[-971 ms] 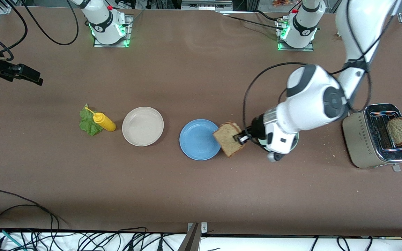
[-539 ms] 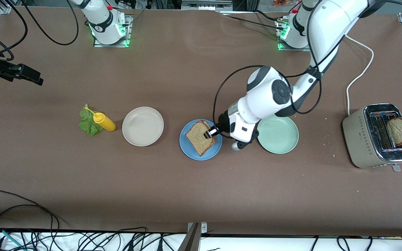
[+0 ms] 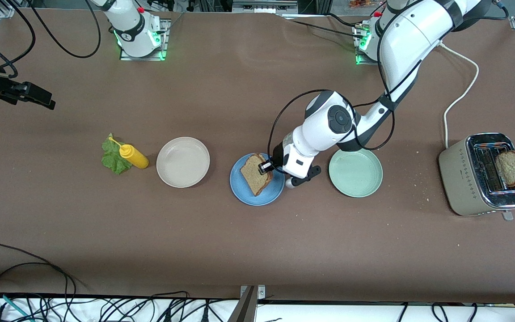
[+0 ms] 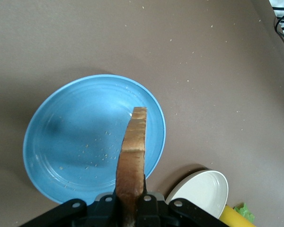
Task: Make sandwich in blue plate with both arms
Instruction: 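Lower the bread slice flat onto the blue plate with the left gripper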
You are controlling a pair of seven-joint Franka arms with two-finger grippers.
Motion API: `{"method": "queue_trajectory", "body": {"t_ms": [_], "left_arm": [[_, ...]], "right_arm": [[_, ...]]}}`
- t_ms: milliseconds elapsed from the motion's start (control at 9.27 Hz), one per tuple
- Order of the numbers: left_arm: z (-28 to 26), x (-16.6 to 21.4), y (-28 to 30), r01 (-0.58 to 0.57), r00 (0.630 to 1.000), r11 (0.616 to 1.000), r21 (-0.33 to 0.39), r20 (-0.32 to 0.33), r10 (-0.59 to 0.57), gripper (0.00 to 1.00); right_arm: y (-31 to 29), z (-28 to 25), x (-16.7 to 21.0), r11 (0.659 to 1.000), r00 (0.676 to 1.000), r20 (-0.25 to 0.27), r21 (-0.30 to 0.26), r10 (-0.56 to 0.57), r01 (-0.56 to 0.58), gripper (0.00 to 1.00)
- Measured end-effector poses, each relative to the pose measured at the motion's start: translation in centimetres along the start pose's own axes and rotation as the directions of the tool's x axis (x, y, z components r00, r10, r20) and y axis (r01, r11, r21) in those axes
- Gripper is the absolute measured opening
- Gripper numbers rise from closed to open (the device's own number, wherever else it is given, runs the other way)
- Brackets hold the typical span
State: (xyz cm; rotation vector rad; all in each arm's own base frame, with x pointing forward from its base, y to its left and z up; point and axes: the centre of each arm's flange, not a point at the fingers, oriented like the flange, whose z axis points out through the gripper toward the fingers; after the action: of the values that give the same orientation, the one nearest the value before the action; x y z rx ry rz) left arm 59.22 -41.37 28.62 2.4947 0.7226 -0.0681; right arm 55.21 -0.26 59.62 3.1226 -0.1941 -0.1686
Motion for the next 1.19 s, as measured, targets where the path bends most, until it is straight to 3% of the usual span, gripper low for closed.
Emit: {"method": "queue_trajectory", "body": {"t_ms": [432, 1187], "left_arm": [[3.4, -1.5, -0.7, -0.043, 0.998, 0.999, 0.022, -0.04, 0.043, 0.11], [2.9, -1.0, -0.2, -0.037, 0.998, 0.999, 0.008, -0.052, 0.038, 0.11]], "right_arm": [[0.0, 0.0, 0.0, 1.0, 1.0, 0.0, 0.0, 0.0, 0.0, 1.0], [0.0, 0.0, 0.0, 1.0, 1.0, 0.0, 0.0, 0.0, 0.0, 1.0]]}}
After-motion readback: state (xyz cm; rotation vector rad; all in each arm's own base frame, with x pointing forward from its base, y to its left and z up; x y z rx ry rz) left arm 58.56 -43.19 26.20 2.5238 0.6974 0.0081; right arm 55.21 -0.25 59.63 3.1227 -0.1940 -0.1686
